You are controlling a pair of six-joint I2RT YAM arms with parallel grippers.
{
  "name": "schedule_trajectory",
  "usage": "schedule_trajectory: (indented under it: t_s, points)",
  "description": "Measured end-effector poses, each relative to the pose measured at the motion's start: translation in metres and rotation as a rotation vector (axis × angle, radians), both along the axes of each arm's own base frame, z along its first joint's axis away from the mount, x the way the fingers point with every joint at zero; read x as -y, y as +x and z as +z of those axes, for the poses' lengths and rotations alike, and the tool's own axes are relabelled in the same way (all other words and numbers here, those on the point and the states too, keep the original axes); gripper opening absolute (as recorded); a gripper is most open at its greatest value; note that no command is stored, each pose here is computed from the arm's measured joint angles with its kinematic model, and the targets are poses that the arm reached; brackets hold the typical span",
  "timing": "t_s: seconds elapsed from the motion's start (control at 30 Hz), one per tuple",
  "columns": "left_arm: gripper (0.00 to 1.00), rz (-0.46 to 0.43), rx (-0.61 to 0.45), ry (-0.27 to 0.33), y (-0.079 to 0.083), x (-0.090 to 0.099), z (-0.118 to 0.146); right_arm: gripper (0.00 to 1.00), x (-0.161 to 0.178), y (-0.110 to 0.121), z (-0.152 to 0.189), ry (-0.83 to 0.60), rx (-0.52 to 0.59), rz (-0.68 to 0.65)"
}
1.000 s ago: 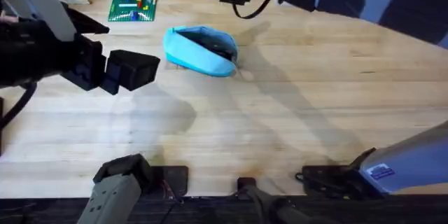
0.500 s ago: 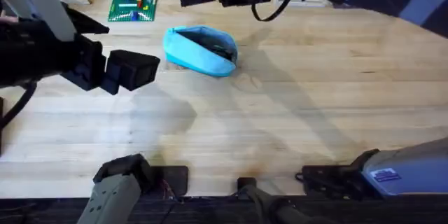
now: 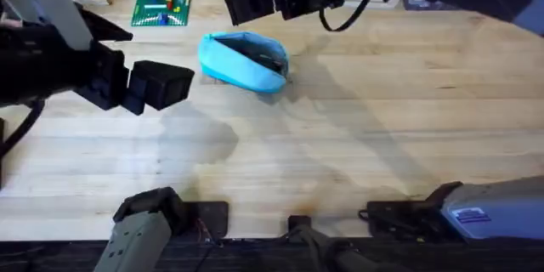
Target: Unzip the bag, pick up the pens from the table one at a time and place them inside, then zip the bag closed.
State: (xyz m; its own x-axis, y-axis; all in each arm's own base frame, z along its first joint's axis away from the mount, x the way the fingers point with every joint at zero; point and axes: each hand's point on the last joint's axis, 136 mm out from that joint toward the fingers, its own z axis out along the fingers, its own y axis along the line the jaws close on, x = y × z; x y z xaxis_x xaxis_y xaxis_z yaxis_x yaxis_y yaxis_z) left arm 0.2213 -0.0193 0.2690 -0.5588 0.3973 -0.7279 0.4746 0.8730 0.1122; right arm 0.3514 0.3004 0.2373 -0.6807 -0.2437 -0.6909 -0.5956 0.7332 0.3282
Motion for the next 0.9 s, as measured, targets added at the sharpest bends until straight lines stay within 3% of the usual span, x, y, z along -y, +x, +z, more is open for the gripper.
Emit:
schedule_trajectory:
  t_s: [0.77,0.9]
  points:
    - [0.996,0.0,0.0,0.0,0.0,0.0,0.0,0.997,0.007,-0.01,0.01,-0.033,0.046,0.049]
    - [0.993,0.0,-0.025,-0.007,-0.005,0.001,-0.004,0.997,0.003,-0.011,0.013,-0.071,0.128,0.125]
